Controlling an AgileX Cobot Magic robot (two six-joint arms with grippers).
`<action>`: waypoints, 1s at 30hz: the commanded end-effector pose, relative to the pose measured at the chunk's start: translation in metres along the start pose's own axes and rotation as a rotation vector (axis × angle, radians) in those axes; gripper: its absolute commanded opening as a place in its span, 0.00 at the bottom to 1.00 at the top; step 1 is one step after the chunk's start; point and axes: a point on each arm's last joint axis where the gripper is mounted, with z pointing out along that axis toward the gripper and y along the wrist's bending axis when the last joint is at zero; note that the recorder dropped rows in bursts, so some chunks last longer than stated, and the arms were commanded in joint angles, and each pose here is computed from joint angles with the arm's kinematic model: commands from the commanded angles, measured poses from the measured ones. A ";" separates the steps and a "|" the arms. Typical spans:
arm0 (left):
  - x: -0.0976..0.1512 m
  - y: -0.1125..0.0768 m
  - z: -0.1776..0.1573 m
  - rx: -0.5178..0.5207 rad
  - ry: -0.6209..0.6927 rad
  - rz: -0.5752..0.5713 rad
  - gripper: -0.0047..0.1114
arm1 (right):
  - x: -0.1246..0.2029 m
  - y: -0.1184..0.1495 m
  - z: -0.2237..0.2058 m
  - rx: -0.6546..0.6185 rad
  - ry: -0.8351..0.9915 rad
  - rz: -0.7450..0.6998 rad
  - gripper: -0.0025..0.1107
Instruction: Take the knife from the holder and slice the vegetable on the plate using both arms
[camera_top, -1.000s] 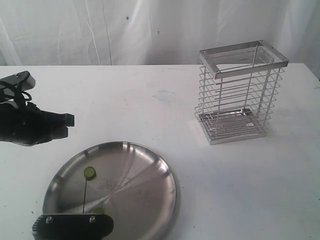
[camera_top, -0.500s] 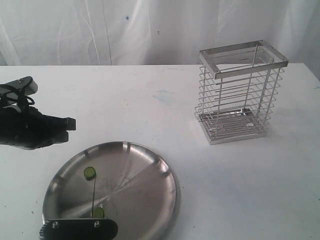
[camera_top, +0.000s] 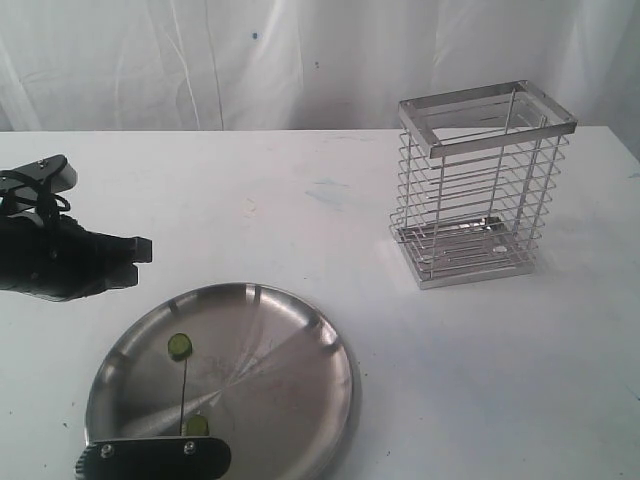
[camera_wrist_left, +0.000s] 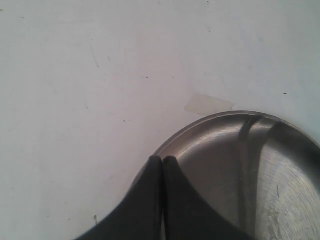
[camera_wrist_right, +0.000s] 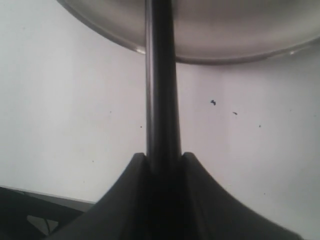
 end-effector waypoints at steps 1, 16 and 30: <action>0.000 -0.002 -0.001 0.019 0.003 -0.020 0.04 | -0.001 0.002 -0.001 -0.025 -0.014 -0.019 0.02; 0.000 -0.002 -0.001 0.023 0.006 -0.020 0.04 | -0.001 0.000 -0.001 0.007 -0.019 -0.022 0.02; 0.001 -0.003 -0.001 0.030 0.011 -0.016 0.04 | 0.000 0.000 0.004 0.012 -0.015 -0.026 0.02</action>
